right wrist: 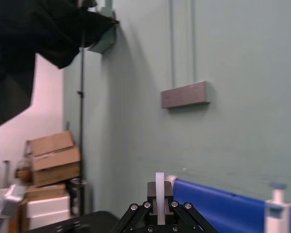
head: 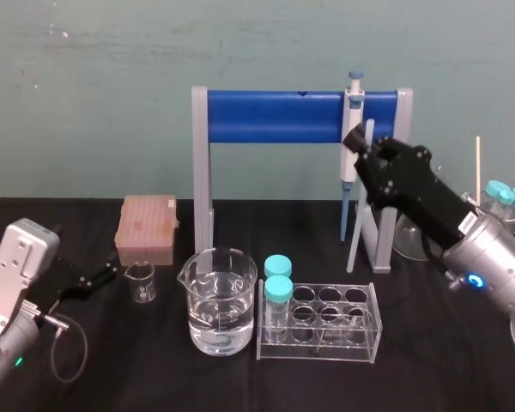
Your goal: Pick up the stirring rod with one hand, then place it down.
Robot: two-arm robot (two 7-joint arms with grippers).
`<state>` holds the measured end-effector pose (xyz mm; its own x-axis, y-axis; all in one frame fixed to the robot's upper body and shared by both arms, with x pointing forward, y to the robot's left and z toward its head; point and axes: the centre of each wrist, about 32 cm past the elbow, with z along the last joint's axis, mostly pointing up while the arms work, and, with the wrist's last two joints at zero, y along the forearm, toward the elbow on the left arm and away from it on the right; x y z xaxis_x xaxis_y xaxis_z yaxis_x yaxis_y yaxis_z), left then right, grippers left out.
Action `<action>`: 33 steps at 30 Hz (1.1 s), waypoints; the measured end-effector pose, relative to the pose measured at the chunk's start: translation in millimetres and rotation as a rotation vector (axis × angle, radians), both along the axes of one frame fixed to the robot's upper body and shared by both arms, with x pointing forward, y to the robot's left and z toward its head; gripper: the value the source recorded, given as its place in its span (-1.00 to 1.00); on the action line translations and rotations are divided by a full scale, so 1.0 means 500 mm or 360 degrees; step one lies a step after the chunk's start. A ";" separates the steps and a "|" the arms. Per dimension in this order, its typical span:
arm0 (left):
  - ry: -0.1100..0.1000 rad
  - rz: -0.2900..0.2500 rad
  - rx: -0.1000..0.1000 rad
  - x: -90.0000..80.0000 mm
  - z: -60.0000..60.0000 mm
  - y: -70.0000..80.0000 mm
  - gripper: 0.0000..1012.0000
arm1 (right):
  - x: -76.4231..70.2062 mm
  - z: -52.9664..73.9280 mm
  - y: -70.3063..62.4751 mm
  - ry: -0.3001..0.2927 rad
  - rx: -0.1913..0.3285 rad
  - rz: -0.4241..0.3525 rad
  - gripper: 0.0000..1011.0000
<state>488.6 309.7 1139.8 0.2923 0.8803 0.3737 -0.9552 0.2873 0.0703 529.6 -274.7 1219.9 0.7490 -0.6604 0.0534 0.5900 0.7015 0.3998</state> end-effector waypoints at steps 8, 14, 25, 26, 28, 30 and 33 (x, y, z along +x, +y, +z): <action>0.0000 0.0000 0.0000 0.000 0.000 0.000 0.98 | -0.015 -0.030 -0.001 0.0087 -0.0028 0.0112 -0.87; 0.0000 0.0000 0.0000 0.000 0.000 0.000 0.98 | -0.014 -0.065 0.000 0.0138 -0.0069 0.0118 -0.87; 0.0000 0.0000 0.0000 0.000 0.000 0.000 0.98 | 0.013 -0.095 0.015 0.0102 -0.0119 0.0109 -0.87; 0.0000 0.0000 0.0000 0.000 0.000 0.000 0.98 | 0.014 -0.097 0.016 0.0103 -0.0121 0.0109 -0.87; 0.0000 0.0000 0.0000 0.000 0.000 0.000 0.98 | 0.021 -0.100 0.021 0.0101 -0.0126 0.0113 -0.87; 0.0000 0.0000 0.0000 0.000 0.000 0.000 0.98 | 0.025 -0.104 0.023 0.0106 -0.0129 0.0115 -0.87; 0.0000 0.0000 0.0000 0.000 0.000 0.000 0.98 | 0.033 -0.108 0.027 0.0114 -0.0134 0.0119 -0.87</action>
<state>488.6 309.7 1139.8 0.2923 0.8803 0.3738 -0.9553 0.2873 0.0703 546.1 -261.0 1165.7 0.7998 -0.5980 0.0511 0.5597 0.7739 0.2965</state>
